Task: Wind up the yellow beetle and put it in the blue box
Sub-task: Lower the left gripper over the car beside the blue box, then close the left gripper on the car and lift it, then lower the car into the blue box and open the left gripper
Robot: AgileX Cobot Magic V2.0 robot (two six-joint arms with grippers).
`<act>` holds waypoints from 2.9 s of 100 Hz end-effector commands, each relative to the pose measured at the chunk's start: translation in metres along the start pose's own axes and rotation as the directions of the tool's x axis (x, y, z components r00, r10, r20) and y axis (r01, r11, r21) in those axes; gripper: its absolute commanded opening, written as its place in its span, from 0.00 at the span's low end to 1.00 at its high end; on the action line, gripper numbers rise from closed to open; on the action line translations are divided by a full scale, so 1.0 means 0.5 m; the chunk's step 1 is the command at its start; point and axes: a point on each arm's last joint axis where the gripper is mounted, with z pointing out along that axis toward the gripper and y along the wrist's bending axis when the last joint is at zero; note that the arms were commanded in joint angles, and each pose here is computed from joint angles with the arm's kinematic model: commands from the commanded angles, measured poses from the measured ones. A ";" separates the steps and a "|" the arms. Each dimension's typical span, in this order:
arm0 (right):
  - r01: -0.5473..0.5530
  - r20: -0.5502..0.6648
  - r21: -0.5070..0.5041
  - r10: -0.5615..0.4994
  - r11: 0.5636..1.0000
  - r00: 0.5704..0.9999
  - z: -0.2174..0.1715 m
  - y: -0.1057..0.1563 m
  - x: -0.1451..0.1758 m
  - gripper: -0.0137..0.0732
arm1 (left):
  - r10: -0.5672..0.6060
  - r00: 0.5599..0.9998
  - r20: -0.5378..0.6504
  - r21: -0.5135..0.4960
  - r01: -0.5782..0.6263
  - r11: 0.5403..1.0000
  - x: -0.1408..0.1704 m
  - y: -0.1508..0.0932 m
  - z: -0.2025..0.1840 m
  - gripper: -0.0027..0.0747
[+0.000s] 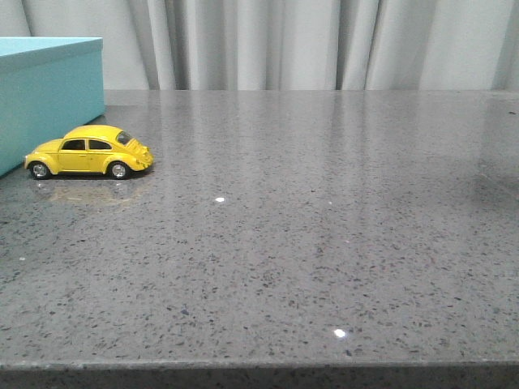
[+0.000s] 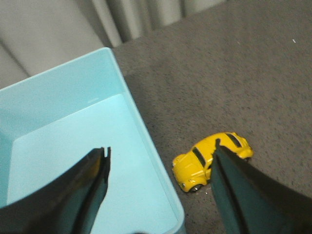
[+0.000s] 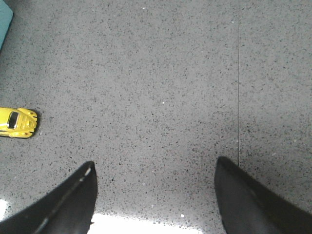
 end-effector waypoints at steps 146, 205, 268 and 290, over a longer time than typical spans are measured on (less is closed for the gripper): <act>0.022 0.170 -0.072 -0.010 0.997 0.985 -0.082 0.001 -0.014 0.74 | 0.706 0.650 -0.282 0.569 -0.480 0.668 -0.048 -0.062 0.395 0.63; 0.022 0.165 -0.069 -0.010 0.997 0.986 -0.082 0.001 -0.013 0.74 | 0.710 0.643 -0.286 0.572 -0.480 0.665 -0.048 -0.061 0.395 0.30; 0.023 0.178 -0.076 -0.009 0.997 0.984 -0.082 0.002 -0.015 0.74 | -0.016 0.983 -0.183 -0.004 0.015 1.000 -0.292 0.138 0.194 0.30; 0.023 0.181 -0.078 -0.009 0.997 0.983 -0.082 0.002 -0.016 0.74 | -0.357 0.898 -0.256 -0.219 0.306 0.927 -0.233 0.250 0.167 0.30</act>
